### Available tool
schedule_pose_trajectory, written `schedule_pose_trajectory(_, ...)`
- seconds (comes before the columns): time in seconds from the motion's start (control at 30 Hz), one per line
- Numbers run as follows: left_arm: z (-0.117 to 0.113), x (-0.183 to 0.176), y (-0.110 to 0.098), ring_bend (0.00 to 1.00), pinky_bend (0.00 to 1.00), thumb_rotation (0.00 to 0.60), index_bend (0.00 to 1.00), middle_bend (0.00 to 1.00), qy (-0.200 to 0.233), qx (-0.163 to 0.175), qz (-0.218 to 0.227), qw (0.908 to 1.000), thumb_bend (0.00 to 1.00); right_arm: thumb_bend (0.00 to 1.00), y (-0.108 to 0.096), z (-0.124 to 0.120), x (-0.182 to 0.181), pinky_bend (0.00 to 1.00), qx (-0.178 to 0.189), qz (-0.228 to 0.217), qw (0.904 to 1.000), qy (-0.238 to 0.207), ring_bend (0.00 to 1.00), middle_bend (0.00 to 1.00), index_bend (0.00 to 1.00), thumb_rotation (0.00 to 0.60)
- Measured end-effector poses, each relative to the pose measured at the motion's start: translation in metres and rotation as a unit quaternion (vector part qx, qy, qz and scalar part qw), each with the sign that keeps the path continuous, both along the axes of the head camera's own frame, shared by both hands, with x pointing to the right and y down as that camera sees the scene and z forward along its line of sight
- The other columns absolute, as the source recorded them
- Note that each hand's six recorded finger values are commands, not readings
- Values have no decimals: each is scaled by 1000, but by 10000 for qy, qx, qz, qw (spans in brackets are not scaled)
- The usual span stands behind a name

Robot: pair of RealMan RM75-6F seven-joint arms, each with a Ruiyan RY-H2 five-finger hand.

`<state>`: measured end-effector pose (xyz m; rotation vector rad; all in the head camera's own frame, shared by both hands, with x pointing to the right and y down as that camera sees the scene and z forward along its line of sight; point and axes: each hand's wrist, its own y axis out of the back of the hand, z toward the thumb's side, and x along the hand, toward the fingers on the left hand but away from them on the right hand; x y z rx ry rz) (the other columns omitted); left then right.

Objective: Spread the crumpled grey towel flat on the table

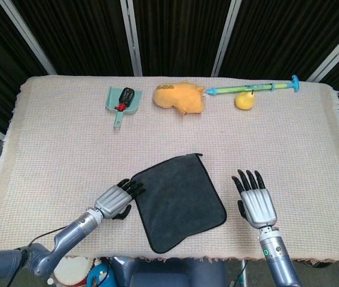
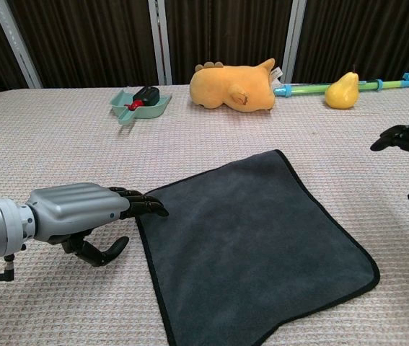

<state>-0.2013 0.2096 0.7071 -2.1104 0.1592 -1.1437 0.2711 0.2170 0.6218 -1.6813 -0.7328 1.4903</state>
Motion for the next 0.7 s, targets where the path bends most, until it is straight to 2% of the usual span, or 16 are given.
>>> schedule_pose_trajectory(0.7,11,-26,18,0,63,600,71,22,-445,-210,42,9988,674,545,-3,-5,0,36,154,78,9998,-99,0,77,141,600)
